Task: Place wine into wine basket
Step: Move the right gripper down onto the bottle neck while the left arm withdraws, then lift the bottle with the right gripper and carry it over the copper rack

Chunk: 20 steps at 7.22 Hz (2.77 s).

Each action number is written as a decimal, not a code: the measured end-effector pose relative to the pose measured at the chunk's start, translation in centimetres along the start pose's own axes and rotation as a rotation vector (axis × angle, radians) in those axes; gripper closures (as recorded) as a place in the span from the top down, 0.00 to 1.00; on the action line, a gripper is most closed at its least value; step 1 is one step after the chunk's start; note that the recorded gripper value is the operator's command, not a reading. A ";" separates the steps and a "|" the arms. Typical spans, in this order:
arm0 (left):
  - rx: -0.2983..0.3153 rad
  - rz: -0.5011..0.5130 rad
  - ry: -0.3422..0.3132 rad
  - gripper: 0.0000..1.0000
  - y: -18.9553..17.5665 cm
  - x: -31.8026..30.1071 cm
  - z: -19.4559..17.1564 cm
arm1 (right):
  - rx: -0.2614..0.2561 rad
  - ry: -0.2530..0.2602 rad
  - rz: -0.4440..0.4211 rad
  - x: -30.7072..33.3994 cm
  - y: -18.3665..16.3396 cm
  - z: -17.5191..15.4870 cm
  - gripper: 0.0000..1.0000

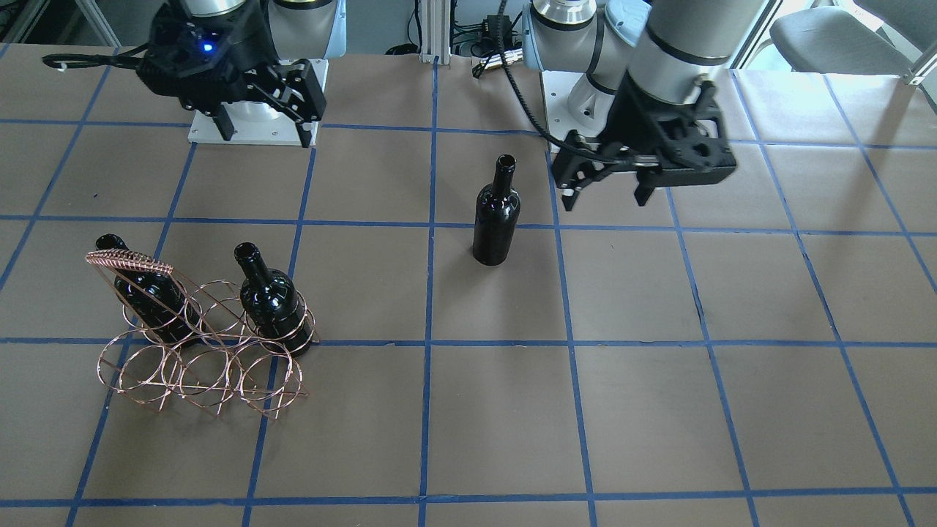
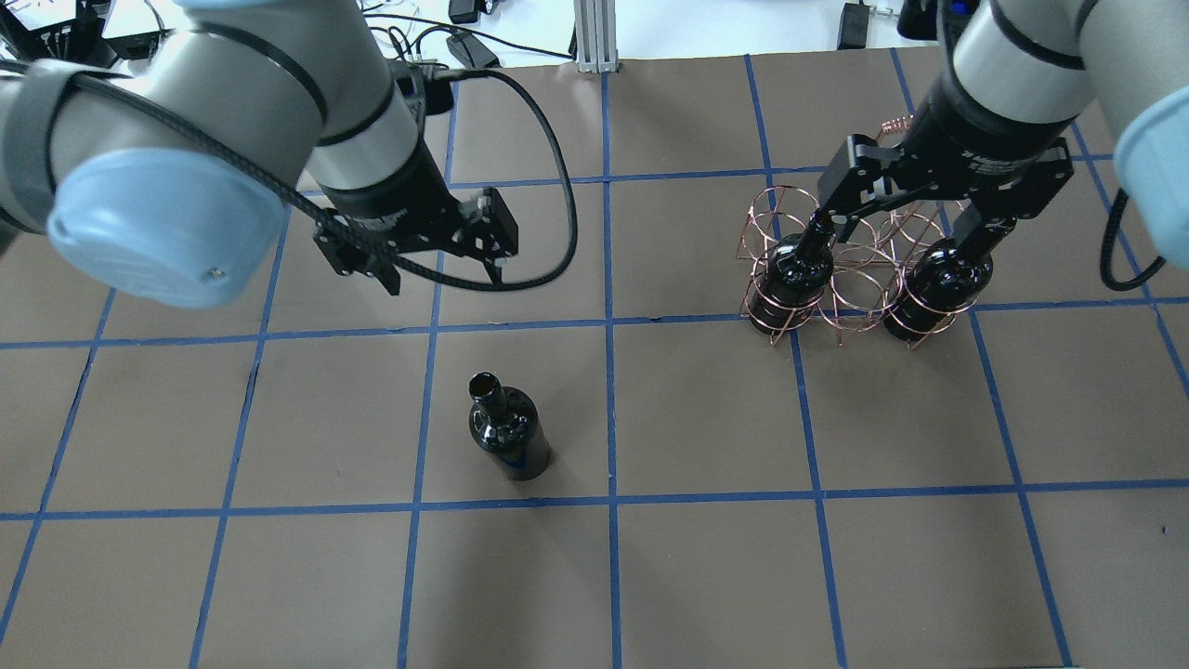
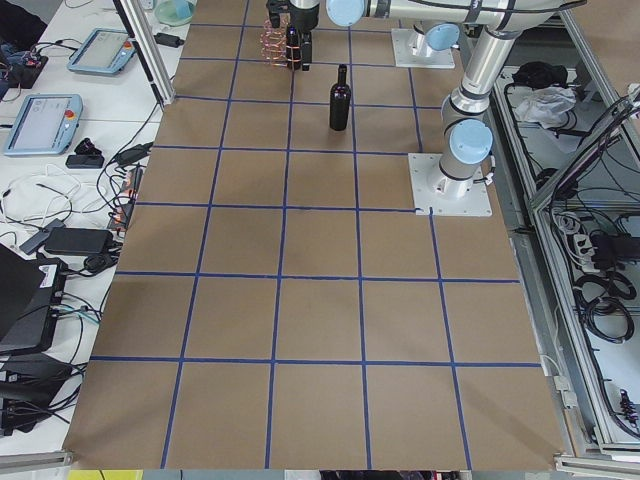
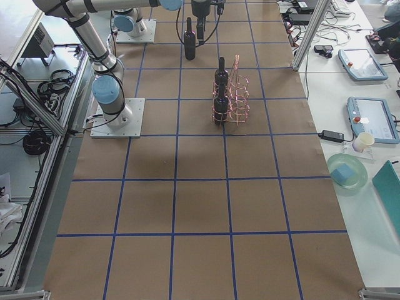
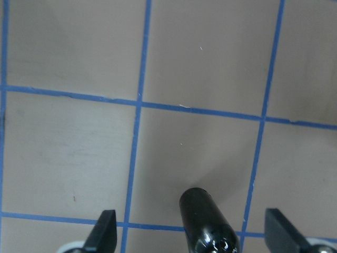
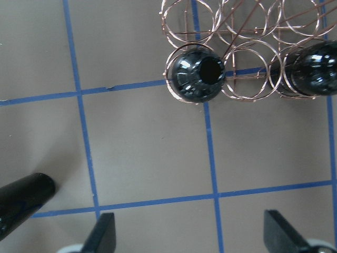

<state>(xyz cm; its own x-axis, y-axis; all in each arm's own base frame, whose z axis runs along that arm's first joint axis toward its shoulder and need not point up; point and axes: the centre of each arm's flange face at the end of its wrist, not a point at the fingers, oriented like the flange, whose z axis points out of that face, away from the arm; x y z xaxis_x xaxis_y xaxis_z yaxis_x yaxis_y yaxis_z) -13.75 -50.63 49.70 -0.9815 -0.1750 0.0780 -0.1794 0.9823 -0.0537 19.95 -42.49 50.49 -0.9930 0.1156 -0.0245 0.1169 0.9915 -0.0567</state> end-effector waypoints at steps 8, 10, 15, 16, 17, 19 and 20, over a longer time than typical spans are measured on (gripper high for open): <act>0.031 0.020 -0.069 1.00 -7.7 -18.3 1.2 | 0.047 -0.055 0.061 -24.0 6.8 9.1 0.99; 0.025 0.034 -0.070 1.00 -7.8 -18.8 1.9 | 0.037 -0.027 0.049 -25.3 7.7 10.9 0.99; 0.005 0.040 -0.065 1.00 -8.3 -19.1 3.2 | 0.002 0.003 0.029 -26.1 8.3 13.0 0.90; 0.003 0.042 -0.064 1.00 -8.4 -19.1 3.3 | 0.000 0.004 0.027 -26.1 8.4 13.1 0.90; 0.000 0.043 -0.064 1.00 -8.4 -19.1 3.4 | -0.007 0.008 0.028 -26.1 8.4 13.2 0.90; -0.007 0.042 -0.061 1.00 -8.4 -19.1 3.8 | -0.020 0.016 0.024 -26.0 8.6 13.3 0.68; -0.010 0.041 -0.060 1.00 -8.4 -19.1 4.0 | -0.021 0.016 0.022 -26.0 8.7 13.3 0.59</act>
<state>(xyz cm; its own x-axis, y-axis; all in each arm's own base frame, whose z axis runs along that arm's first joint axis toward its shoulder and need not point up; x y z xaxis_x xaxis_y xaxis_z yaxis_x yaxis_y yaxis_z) 6.26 -55.84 44.70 -0.9904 -0.1376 0.0158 -0.1381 0.9894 -0.0452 47.06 -37.70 37.35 -0.9903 0.1384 -0.0097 0.1387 0.9897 -0.0350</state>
